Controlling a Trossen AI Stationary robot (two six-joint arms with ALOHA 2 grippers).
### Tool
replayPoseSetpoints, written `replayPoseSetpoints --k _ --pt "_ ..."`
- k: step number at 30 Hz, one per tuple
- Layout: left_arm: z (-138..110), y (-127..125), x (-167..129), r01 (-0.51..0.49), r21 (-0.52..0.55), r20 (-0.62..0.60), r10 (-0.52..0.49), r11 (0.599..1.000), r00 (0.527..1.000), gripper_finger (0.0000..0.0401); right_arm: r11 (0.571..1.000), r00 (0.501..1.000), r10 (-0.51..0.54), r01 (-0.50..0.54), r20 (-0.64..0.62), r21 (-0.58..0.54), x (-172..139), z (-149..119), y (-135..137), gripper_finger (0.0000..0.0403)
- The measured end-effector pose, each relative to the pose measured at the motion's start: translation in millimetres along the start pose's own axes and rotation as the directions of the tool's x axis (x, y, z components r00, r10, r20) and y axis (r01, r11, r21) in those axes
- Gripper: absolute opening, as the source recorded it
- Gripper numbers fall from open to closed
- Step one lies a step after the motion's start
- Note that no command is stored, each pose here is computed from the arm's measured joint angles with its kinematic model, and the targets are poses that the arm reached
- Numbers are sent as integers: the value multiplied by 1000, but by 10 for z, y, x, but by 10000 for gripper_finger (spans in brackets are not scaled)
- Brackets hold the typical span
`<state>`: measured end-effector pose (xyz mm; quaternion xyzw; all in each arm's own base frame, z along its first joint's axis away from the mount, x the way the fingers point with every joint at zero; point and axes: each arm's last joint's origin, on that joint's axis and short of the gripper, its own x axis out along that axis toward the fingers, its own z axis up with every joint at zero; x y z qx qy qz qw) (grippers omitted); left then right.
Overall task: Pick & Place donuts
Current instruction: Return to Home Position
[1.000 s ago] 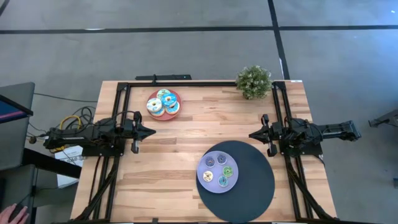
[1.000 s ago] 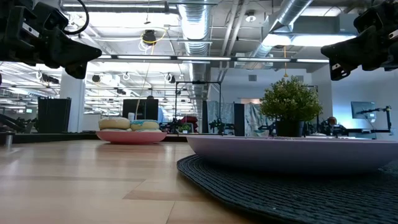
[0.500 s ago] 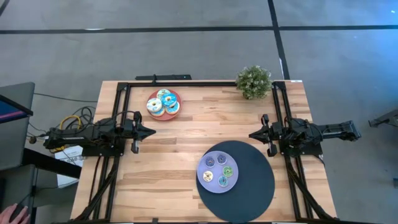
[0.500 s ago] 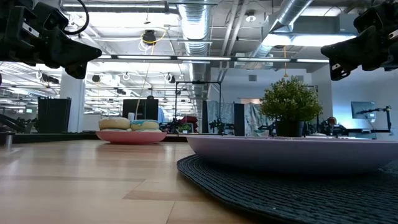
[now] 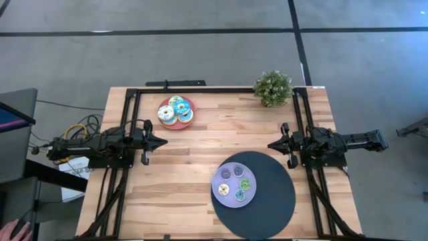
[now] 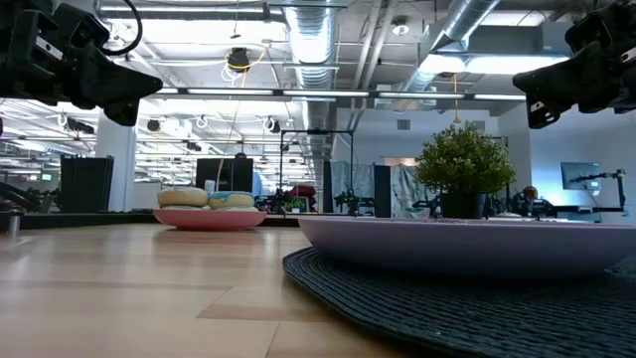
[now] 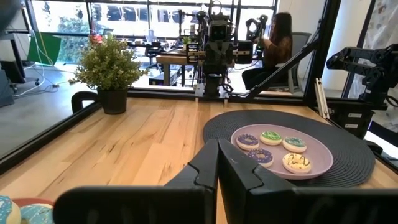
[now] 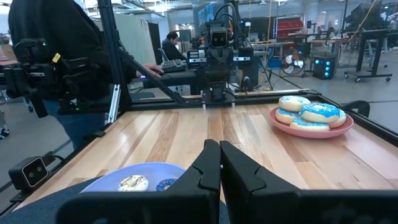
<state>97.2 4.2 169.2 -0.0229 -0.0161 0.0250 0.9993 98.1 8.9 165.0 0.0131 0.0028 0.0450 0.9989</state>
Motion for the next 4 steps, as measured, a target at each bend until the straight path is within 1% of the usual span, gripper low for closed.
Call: replayPoseSetpoints --k 4 --pt "-1 0 0 0 0 0 0 1000 1000 0 1000 1000 0 0 0 0 0 0 0 0"
